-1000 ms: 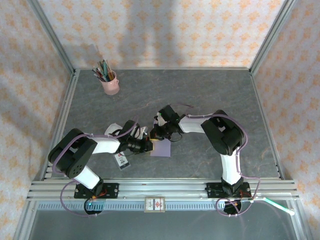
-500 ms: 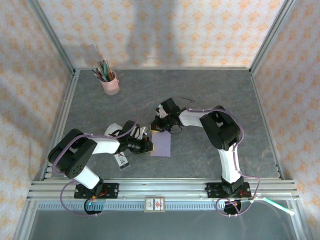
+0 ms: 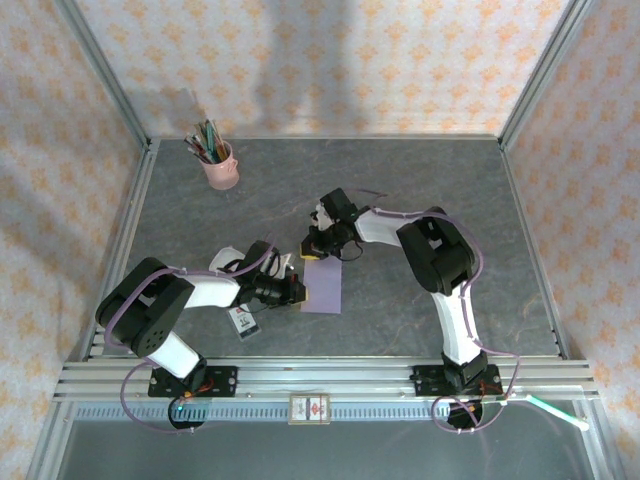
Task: Fold a paper plane with a square sheet of paper (pick it up from the middle)
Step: Fold the square sheet of paper in half at the center of the table, then hold the square sheet of paper at the center of the table.
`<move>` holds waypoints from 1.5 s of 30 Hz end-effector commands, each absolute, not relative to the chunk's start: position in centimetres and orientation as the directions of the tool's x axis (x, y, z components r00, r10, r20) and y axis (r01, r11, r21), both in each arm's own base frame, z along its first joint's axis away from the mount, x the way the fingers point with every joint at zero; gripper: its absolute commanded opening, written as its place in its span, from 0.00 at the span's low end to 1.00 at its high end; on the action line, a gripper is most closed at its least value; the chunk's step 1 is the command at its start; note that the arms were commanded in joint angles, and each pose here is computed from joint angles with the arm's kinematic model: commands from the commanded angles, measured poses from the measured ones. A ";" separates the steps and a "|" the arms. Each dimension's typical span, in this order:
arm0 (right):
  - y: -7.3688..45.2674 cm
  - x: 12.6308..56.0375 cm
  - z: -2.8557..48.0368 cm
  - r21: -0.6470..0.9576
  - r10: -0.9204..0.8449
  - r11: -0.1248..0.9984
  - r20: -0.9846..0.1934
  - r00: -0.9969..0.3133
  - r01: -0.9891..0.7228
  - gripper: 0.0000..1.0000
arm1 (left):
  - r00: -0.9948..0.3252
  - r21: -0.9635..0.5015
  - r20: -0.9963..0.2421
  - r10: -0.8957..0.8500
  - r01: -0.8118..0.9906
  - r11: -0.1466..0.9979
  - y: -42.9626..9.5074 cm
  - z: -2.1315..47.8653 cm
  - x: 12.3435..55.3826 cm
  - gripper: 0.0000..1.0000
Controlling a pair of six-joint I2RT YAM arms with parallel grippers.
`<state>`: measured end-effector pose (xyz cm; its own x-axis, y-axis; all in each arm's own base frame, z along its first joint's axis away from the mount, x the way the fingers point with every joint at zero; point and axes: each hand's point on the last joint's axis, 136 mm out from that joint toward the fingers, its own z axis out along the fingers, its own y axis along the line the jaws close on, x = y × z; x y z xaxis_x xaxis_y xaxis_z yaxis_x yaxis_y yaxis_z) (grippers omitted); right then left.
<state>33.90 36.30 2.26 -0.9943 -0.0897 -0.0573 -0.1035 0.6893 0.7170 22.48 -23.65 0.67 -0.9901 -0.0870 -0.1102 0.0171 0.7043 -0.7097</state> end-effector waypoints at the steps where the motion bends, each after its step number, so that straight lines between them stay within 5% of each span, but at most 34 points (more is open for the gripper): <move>1: 33.0 39.3 -0.6 0.610 0.034 0.789 -0.166 -0.986 -0.075 0.02 | -0.990 -0.477 0.085 -0.111 -0.138 0.868 -18.3 -6.0 16.8 0.00; 16: 31.0 43.7 -0.4 0.574 0.099 0.818 -0.193 -0.976 -0.030 0.02 | -0.991 -0.487 0.073 -0.110 -0.132 0.863 -18.5 -5.7 17.1 0.00; 24: 31.4 45.7 5.2 0.600 0.097 0.794 -0.290 -0.952 -0.102 0.02 | -0.992 -0.492 0.062 -0.111 -0.127 0.861 -18.7 -5.4 17.4 0.00; 31: 31.8 39.9 9.0 0.647 0.069 0.743 -0.330 -0.942 -0.172 0.03 | -0.992 -0.501 0.052 -0.117 -0.127 0.856 -19.0 -5.0 17.9 0.00; 38: 34.3 33.9 6.5 0.689 -0.004 0.702 -0.248 -0.969 -0.179 0.03 | -0.992 -0.504 0.042 -0.119 -0.123 0.855 -19.1 -4.7 18.3 0.00; 45: 36.0 32.5 4.1 0.707 -0.043 0.687 -0.194 -0.980 -0.170 0.03 | -0.992 -0.507 0.036 -0.118 -0.120 0.853 -19.3 -4.4 18.5 0.00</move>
